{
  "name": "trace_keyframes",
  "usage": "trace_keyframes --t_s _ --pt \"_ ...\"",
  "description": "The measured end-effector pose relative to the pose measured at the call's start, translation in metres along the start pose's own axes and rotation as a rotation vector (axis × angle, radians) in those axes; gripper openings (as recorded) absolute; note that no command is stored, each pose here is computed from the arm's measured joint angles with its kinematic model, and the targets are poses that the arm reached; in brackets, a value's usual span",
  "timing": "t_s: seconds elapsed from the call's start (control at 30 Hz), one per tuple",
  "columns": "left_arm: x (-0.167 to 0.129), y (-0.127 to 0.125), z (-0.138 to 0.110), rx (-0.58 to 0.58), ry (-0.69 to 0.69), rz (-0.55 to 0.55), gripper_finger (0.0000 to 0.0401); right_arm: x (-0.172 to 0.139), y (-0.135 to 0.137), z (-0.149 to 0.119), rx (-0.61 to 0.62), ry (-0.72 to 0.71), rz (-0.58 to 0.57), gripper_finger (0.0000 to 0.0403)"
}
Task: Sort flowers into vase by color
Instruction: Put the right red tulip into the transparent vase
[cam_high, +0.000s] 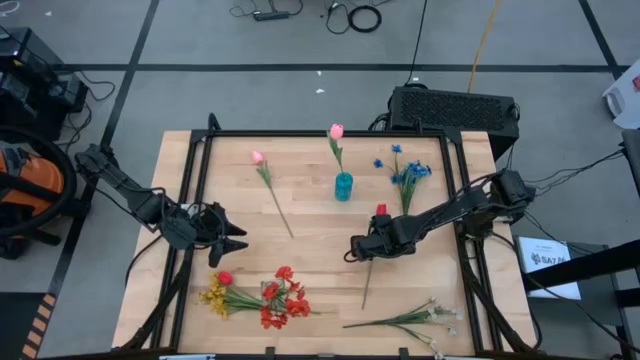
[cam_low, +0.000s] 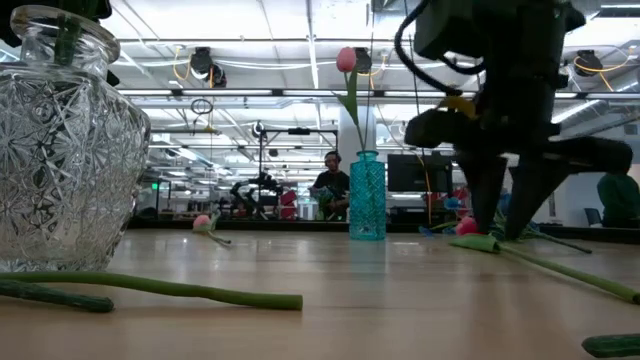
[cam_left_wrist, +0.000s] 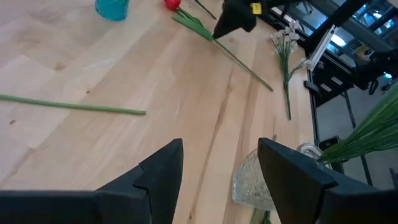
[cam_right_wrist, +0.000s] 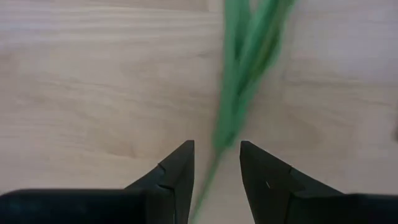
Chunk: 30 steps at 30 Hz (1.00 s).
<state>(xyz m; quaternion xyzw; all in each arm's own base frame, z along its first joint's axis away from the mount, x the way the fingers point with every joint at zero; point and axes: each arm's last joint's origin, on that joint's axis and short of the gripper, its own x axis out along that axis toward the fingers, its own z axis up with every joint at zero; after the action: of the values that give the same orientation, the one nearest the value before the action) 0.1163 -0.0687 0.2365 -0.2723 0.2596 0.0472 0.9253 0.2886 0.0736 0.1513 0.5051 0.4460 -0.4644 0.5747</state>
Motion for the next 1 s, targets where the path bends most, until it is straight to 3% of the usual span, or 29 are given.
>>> trace_keyframes --t_s 0.2,0.33,0.43,0.6,0.73,1.0 --pt "0.0 0.0 0.0 0.0 0.002 -0.002 0.0214 0.027 0.005 0.005 -0.018 0.062 -0.07 0.0113" --pt "0.0 0.0 0.0 -0.005 0.001 -0.003 0.0214 0.033 0.005 0.005 -0.048 0.068 -0.091 0.0066" --pt "0.0 0.0 0.0 -0.007 0.004 -0.006 0.0214 0.031 0.006 0.004 -0.074 0.027 -0.066 0.0015" --pt "0.0 0.0 0.0 -0.006 0.007 -0.006 0.0214 0.008 0.003 0.008 -0.088 -0.097 0.018 0.0005" --pt "0.0 0.0 0.0 -0.005 0.007 -0.006 0.0214 -0.038 0.003 0.011 -0.068 -0.218 0.208 0.0003" --pt "0.0 -0.001 0.0 -0.01 0.003 -0.012 0.0214 -0.13 -0.023 -0.016 -0.182 -0.454 0.634 0.0001"
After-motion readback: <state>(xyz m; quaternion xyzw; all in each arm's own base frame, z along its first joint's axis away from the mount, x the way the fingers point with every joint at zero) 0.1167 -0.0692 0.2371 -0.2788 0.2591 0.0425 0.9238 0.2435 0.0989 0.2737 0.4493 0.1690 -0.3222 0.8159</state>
